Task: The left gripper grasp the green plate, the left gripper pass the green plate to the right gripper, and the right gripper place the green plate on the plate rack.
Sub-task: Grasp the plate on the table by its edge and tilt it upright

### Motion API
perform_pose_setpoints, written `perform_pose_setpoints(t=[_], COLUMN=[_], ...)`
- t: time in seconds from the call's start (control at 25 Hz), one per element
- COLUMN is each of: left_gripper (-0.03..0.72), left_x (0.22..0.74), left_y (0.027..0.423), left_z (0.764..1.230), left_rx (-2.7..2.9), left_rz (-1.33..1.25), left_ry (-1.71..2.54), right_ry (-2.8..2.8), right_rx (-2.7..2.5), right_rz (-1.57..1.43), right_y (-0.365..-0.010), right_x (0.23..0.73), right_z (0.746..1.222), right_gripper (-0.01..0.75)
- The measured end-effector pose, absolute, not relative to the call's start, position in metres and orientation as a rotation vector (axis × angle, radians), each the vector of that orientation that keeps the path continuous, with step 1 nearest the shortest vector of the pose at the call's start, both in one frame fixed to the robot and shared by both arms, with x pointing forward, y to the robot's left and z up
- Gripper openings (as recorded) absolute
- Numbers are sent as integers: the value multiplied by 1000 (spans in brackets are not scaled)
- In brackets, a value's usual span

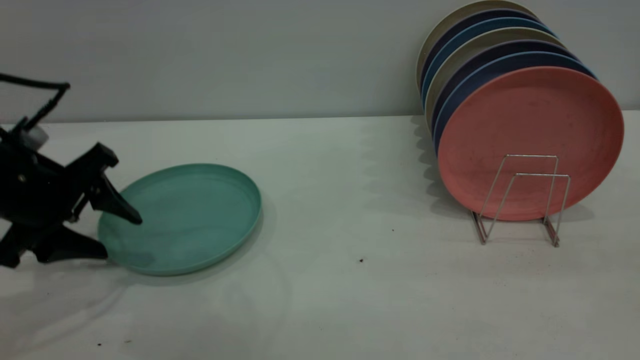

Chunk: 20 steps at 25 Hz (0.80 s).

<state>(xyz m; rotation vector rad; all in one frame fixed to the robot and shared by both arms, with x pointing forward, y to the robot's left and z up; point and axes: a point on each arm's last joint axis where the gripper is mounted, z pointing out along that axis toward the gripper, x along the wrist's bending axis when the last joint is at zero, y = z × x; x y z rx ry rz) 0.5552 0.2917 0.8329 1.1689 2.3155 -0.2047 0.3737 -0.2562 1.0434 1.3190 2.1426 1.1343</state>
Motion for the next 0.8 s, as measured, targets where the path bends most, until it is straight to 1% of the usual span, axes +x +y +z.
perform_pose_setpoints(t=[0.4,0.8], left_gripper=[568,568], left_x=[556,561], left_y=[299,294], left_z=[828,797], left_rx=[1151,1192], left_rz=[-116,-228], left_ry=[2374,2374], right_ry=[2143,2140], right_rx=[1318,1322], right_rz=[1134,1140], right_y=[-256,-256], right_x=[374,374], right_z=[1043,1044], right_gripper=[425,425])
